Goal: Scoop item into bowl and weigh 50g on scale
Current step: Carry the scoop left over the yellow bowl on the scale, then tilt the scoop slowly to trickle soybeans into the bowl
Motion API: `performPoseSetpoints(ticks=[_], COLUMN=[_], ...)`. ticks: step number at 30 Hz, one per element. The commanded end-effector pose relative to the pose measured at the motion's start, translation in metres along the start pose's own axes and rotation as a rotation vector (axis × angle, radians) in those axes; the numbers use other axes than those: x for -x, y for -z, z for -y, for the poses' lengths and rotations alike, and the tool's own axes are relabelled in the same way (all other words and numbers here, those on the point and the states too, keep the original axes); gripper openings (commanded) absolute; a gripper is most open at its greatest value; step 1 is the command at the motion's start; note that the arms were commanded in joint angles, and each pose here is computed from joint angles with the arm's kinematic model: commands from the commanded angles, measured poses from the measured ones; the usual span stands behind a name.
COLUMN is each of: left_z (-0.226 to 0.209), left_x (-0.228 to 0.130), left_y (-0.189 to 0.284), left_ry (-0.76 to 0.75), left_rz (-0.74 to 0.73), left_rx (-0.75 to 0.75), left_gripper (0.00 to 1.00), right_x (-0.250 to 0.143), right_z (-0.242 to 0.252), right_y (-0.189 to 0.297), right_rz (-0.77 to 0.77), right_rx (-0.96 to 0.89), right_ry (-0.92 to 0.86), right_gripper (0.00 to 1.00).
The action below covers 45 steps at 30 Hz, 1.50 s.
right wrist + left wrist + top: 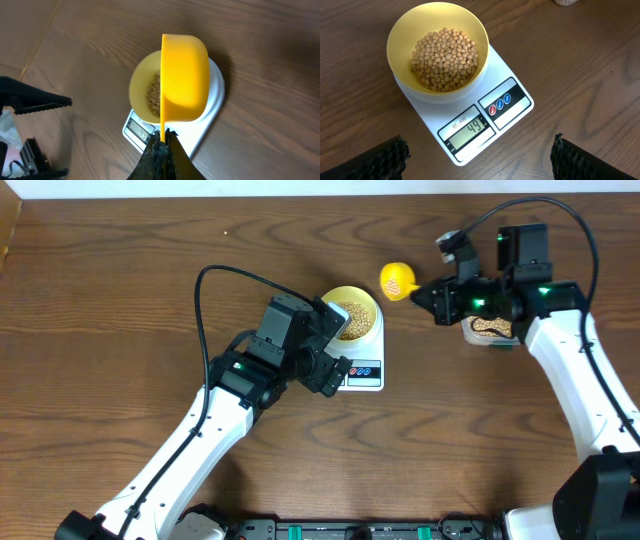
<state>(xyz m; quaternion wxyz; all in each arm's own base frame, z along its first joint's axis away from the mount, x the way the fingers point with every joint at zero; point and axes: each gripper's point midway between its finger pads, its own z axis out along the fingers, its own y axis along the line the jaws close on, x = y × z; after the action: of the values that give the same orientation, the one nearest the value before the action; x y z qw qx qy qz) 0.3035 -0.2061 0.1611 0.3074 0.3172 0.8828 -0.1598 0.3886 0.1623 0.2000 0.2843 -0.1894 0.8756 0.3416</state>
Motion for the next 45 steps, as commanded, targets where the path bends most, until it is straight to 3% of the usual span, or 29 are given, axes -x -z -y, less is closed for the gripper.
performPoseSetpoints(ticks=[1, 6, 15, 45], left_z=[0.000, 0.001, 0.001, 0.001], left_x=[-0.005, -0.005, -0.005, -0.005], left_y=[-0.003, -0.003, -0.003, -0.003], left_ry=[0.009, 0.009, 0.009, 0.009], left_rz=[-0.014, -0.014, -0.014, -0.014], left_rx=[-0.011, -0.011, -0.011, -0.011], left_gripper=[0.93, 0.93, 0.93, 0.93], right_x=[0.002, 0.002, 0.004, 0.003], right_z=[-0.016, -0.019, -0.040, -0.044], right_y=[-0.006, -0.016, -0.029, -0.031], right_rz=[0.002, -0.006, -0.004, -0.008], right_rx=[0.017, -0.040, -0.011, 0.001], right_ry=[0.062, 0.130, 0.453, 0.510], right_gripper=[0.01, 0.01, 0.01, 0.01])
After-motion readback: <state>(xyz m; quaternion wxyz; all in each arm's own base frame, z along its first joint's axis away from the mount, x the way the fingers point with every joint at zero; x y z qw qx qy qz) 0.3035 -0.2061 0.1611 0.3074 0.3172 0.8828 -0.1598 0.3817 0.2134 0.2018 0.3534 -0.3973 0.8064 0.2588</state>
